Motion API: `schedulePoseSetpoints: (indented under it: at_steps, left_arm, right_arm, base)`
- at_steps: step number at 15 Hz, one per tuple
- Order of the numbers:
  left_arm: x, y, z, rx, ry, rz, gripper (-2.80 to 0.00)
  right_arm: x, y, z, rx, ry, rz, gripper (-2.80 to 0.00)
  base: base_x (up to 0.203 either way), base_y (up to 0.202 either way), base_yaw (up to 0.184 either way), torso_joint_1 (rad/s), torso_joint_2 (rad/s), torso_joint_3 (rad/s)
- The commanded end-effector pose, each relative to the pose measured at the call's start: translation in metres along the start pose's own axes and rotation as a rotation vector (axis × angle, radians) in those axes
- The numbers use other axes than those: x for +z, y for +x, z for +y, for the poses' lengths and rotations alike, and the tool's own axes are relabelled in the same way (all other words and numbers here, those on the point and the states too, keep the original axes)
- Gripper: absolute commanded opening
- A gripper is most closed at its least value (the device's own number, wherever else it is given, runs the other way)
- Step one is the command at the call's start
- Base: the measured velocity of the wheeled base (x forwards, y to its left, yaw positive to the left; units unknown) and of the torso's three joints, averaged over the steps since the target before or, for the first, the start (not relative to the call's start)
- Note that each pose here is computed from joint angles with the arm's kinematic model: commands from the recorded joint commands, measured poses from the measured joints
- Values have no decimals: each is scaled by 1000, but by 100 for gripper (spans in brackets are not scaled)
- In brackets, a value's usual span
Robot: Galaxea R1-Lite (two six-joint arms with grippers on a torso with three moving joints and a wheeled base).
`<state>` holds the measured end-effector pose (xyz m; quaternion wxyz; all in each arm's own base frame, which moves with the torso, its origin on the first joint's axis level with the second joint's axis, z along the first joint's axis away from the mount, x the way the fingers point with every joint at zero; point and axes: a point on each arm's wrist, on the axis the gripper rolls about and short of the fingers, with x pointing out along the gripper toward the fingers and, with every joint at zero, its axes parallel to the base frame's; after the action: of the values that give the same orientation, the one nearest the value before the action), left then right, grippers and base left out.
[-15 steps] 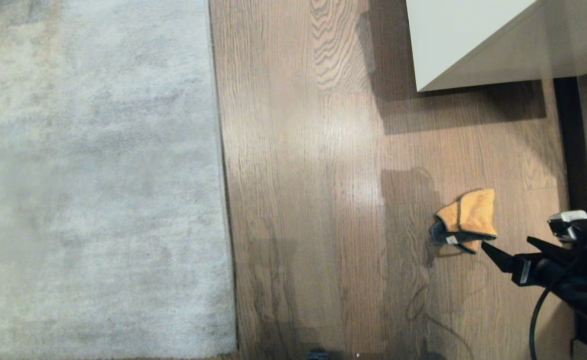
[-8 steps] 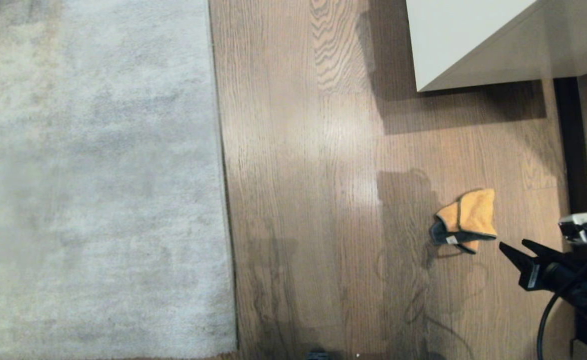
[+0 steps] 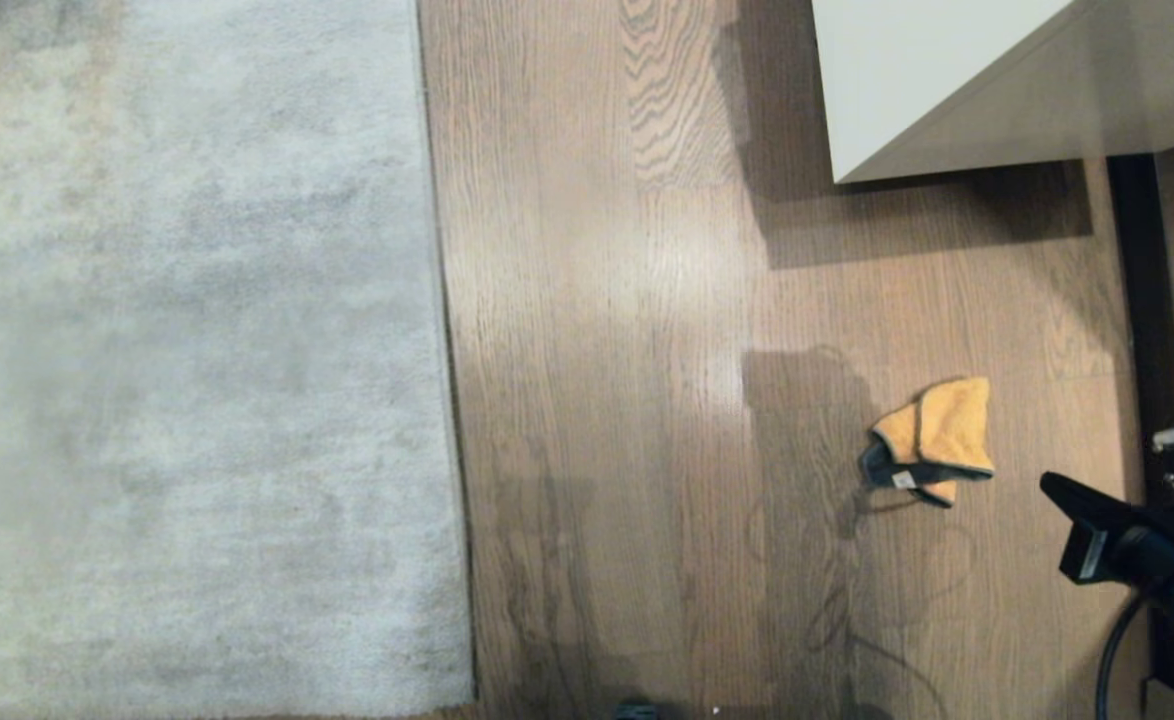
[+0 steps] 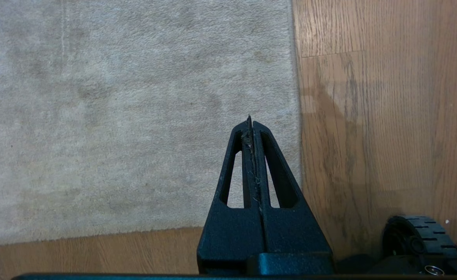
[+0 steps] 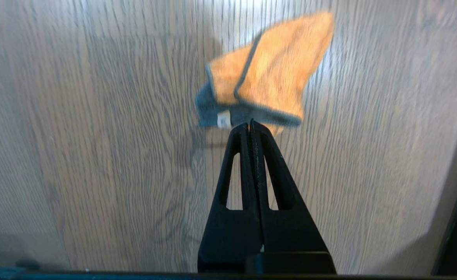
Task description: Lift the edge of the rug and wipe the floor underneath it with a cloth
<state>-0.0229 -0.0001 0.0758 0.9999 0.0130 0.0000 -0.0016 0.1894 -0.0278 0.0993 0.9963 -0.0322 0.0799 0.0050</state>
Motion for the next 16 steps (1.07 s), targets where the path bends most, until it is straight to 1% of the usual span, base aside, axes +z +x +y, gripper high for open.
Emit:
schedulePoseSetpoints:
  at_steps: [1, 4, 8, 11, 16]
  left_arm:
    - [0, 0, 0, 0, 0, 0, -280]
    - [0, 0, 0, 0, 0, 0, -280]
    - [0, 0, 0, 2, 0, 0, -280]
    - [0, 0, 0, 0, 0, 0, -280]
    - [0, 0, 0, 2, 0, 0, -280]
  right_arm:
    - [14, -13, 1, -6, -13, -78, -280]
    - [25, -36, 4, -7, -18, -105, -280]
    - [28, -75, 11, -4, -18, -90, -280]
    - [18, -105, 18, 13, -17, -38, -280]
    - [-9, -147, 27, 8, -15, 62, -280]
  base:
    - [0, 0, 0, 0, 0, 0]
    - [0, 0, 0, 0, 0, 0]
    - [0, 0, 0, 0, 0, 0]
    - [0, 0, 0, 0, 0, 0]
    - [0, 0, 0, 0, 0, 0]
